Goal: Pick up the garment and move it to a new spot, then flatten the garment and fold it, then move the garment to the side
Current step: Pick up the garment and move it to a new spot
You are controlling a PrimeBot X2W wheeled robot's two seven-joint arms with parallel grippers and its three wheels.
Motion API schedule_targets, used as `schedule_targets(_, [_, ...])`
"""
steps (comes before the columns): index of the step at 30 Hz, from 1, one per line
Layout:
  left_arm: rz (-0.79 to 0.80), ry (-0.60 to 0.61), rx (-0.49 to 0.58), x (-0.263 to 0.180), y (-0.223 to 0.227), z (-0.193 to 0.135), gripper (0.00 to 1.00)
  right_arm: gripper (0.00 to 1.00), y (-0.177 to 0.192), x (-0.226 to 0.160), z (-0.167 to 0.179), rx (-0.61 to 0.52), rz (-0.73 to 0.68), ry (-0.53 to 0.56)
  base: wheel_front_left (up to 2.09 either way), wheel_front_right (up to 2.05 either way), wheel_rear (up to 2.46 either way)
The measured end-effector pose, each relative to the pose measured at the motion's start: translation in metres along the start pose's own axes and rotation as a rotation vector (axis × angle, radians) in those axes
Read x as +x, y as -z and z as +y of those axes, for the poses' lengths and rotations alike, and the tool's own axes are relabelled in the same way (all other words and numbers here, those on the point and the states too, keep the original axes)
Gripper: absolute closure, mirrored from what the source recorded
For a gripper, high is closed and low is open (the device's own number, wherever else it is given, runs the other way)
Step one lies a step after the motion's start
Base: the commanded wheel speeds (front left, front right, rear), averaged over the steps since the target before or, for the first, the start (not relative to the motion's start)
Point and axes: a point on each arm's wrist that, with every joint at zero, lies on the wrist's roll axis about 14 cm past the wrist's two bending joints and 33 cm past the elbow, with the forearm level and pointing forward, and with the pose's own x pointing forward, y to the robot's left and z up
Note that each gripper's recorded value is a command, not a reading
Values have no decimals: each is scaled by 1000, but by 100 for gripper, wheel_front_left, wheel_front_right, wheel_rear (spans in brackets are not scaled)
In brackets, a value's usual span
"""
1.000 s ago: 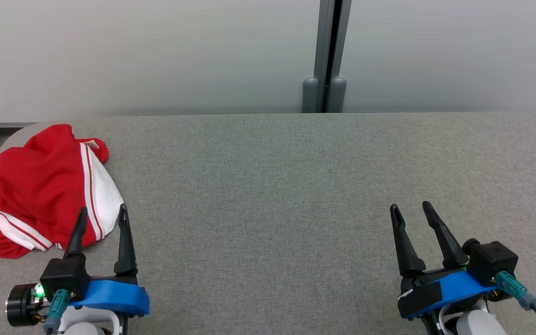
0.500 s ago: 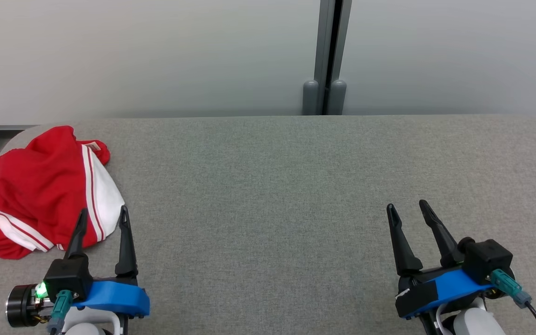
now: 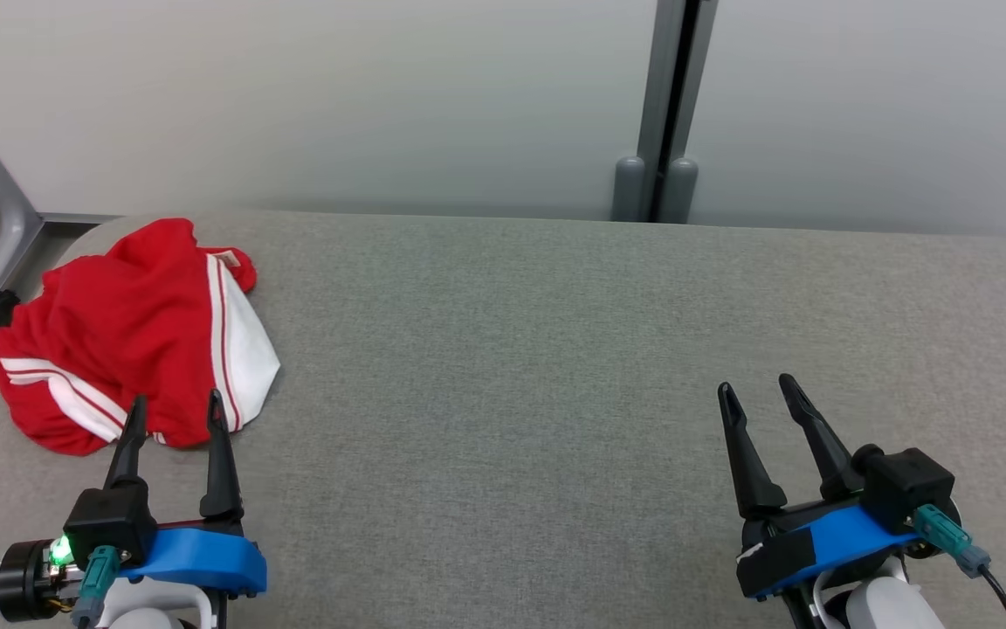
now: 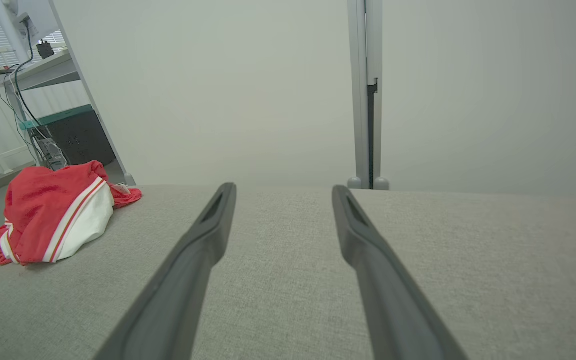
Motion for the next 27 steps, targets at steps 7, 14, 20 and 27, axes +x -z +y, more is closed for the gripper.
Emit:
schedule_targets(7, [-1, -83, 5, -14, -1, 29, 0, 0, 8, 13, 23, 1, 18, -72, 0, 0, 0])
schedule_targets(14, [5, -196, 11, -37, -1, 66, 0, 0, 17, 28, 55, 8, 38, -166, 0, 0, 0])
schedule_targets(20, [14, -279, 13, -56, 0, 91, 0, 0, 26, 38, 78, 13, 56, -232, 0, 0, 0])
schedule_targets(27, [24, -368, 20, -78, 1, 116, 0, 0, 34, 47, 103, 19, 72, -304, 0, 0, 0])
